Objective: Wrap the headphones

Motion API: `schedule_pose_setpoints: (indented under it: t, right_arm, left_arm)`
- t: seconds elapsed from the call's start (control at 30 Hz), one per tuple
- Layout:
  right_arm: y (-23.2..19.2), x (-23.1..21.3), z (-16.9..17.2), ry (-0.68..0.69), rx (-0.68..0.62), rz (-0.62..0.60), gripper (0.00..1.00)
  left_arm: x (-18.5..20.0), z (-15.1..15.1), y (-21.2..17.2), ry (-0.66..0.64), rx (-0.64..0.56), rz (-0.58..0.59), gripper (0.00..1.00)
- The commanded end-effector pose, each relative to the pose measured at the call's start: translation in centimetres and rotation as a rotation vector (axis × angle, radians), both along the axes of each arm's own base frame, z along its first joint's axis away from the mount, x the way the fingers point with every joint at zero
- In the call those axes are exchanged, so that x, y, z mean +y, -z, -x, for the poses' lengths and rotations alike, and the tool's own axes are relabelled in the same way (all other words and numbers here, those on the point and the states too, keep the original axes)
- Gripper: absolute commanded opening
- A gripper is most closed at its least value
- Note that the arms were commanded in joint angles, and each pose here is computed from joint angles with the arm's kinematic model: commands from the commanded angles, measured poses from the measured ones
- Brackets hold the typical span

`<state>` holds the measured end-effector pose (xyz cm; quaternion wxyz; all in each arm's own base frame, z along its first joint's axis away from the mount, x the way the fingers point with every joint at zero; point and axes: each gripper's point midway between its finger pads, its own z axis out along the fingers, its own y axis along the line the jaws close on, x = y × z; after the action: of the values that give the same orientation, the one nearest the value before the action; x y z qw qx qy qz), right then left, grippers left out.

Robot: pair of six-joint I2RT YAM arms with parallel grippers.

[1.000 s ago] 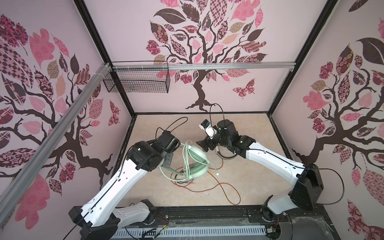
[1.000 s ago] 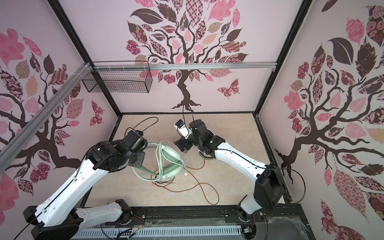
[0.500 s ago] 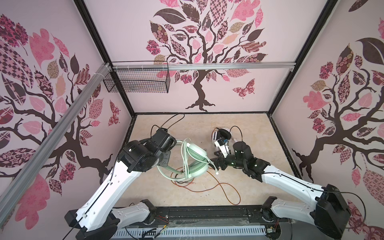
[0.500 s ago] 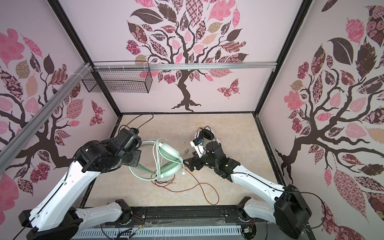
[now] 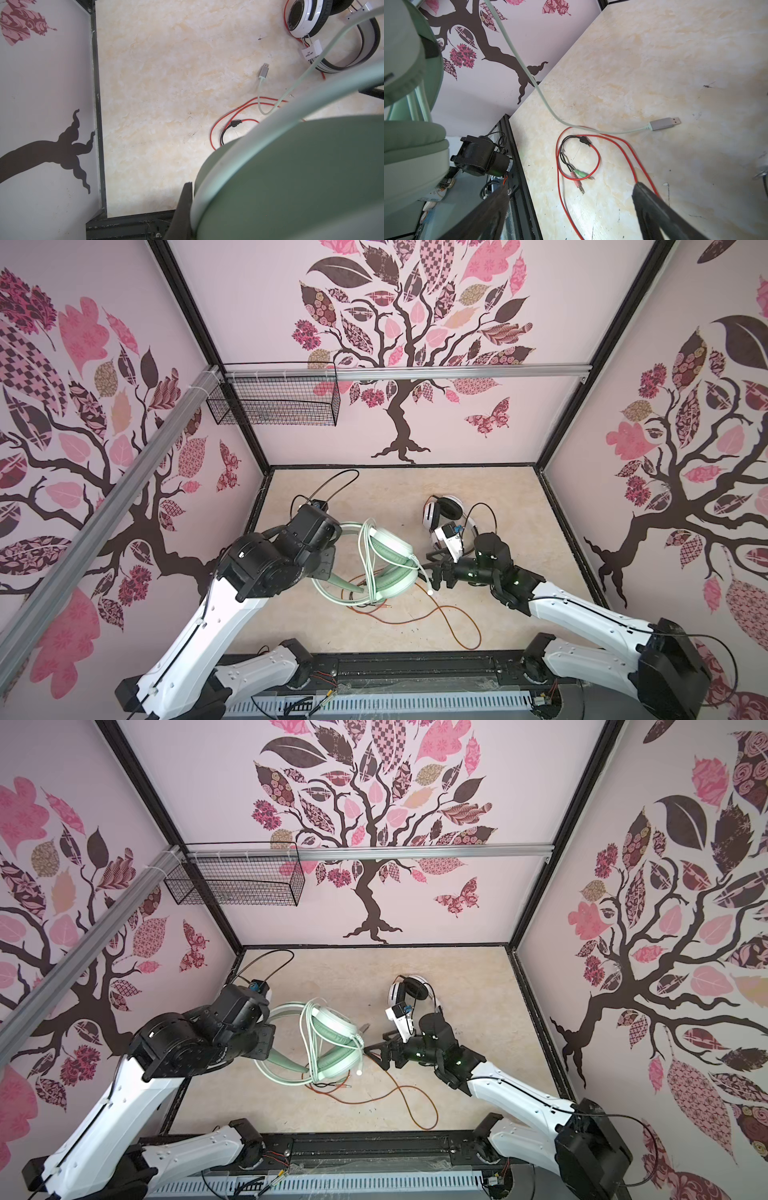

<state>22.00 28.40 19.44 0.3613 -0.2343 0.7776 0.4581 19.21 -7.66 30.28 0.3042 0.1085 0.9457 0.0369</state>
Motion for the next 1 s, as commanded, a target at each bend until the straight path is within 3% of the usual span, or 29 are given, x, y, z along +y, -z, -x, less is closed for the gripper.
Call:
schedule_pose_setpoints:
  t: [0.0, 0.33, 0.5, 0.63, 0.8, 0.97]
  right_arm:
    - [-0.8, 0.4, 0.0, -0.015, -0.005, -0.034, 0.95]
    - [0.6, 1.1, 2.0, -0.102, -0.144, 0.02, 0.94]
    - [0.3, 2.0, 3.8, -0.167, -0.327, -0.026, 0.94]
    - [0.4, 2.5, 3.2, -0.151, -0.29, -0.019, 0.93]
    - [0.7, 2.5, 3.2, -0.139, -0.239, -0.019, 0.92]
    - [0.6, 2.1, 3.3, -0.116, -0.222, -0.026, 0.91]
  left_arm:
    - [-1.5, -0.8, -0.3, 0.009, -0.047, 0.094, 0.0]
    - [-2.1, -1.1, -0.7, 0.04, -0.105, 0.141, 0.0]
    - [-0.8, -1.7, -0.4, -0.083, -0.112, 0.109, 0.0]
    - [-1.4, -1.3, -1.3, -0.115, -0.154, 0.251, 0.0]
    - [-0.9, -1.4, -3.0, -0.165, -0.194, 0.288, 0.0]
    - [-1.9, -1.4, -4.2, -0.117, -0.198, 0.333, 0.0]
